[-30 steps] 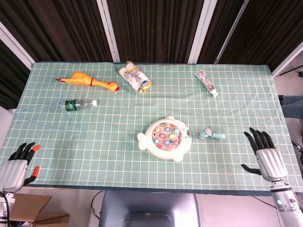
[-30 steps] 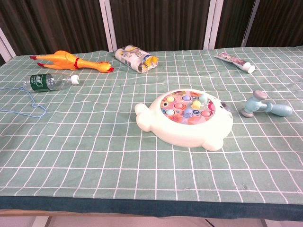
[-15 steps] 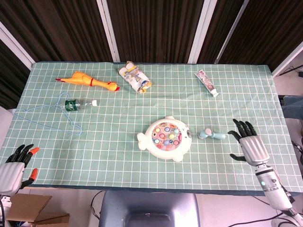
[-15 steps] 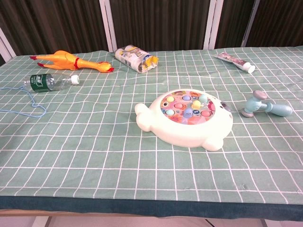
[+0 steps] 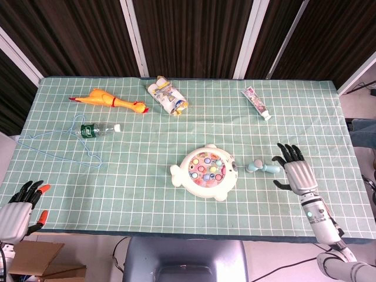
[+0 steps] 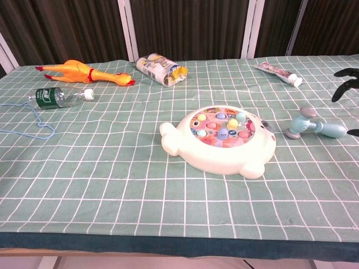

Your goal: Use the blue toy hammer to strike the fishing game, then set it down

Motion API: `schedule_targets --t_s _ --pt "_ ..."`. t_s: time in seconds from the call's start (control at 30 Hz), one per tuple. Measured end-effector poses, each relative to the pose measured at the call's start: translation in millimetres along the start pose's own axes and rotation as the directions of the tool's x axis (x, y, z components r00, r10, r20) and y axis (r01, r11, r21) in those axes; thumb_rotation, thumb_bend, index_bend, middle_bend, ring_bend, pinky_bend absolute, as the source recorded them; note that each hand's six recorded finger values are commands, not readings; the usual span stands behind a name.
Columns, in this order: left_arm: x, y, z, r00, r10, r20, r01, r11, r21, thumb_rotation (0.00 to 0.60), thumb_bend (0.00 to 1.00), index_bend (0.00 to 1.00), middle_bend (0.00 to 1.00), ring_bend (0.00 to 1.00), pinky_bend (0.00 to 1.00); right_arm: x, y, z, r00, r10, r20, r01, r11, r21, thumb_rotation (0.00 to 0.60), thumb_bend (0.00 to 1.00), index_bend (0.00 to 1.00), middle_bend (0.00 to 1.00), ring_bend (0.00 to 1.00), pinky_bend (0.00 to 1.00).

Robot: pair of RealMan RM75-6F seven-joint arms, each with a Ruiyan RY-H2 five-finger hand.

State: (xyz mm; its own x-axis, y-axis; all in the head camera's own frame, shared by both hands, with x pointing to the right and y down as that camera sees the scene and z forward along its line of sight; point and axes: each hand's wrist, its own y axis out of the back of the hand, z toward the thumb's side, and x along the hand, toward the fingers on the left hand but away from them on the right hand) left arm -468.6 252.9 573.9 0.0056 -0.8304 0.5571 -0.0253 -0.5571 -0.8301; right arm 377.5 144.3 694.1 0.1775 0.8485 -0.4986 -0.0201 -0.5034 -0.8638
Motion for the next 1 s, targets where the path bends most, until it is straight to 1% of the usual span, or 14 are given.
schedule_targets --t_s 0.1,0.23,0.4,0.53,0.7,1.0 --pt "-0.2 -0.7 0.3 1.000 -0.004 0.001 0.004 1.000 0.001 0.600 0.44 0.19 0.09 0.04 0.24 -5.7 -4.7 2.5 1.000 -0.007 0.003 0.007 1.000 -0.005 0.600 0.37 0.46 0.27 0.09 0.08" --pt "-0.3 -1.4 0.6 1.000 -0.008 0.002 0.008 1.000 0.002 0.600 0.44 0.19 0.10 0.05 0.25 -13.8 -11.4 4.7 1.000 -0.015 0.014 0.015 1.000 -0.010 0.600 0.37 0.50 0.32 0.15 0.15" --pt "-0.2 -1.3 0.7 1.000 -0.008 0.002 0.008 1.000 0.001 0.600 0.44 0.19 0.10 0.05 0.25 -22.7 -21.0 8.4 1.000 -0.009 0.023 0.010 1.000 -0.027 0.600 0.37 0.53 0.35 0.22 0.21" --pt "-0.1 -1.5 0.1 1.000 -0.009 0.000 0.009 1.000 0.000 0.600 0.45 0.19 0.10 0.05 0.25 -28.3 -27.5 12.4 0.999 -0.013 0.029 0.014 0.999 -0.039 0.600 0.37 0.54 0.36 0.28 0.28" --pt "-0.1 -1.5 -0.1 1.000 -0.010 0.000 0.010 1.000 0.000 0.600 0.44 0.19 0.10 0.05 0.25 -32.0 -34.1 14.2 0.998 -0.029 0.056 0.031 0.999 -0.045 0.600 0.37 0.55 0.37 0.29 0.28" --pt "0.2 -2.5 0.8 1.000 -0.015 0.004 0.015 1.000 0.000 0.600 0.44 0.19 0.10 0.05 0.25 -34.1 -42.9 20.1 0.991 -0.042 0.124 0.057 0.991 -0.125 0.600 0.41 0.57 0.39 0.32 0.31"
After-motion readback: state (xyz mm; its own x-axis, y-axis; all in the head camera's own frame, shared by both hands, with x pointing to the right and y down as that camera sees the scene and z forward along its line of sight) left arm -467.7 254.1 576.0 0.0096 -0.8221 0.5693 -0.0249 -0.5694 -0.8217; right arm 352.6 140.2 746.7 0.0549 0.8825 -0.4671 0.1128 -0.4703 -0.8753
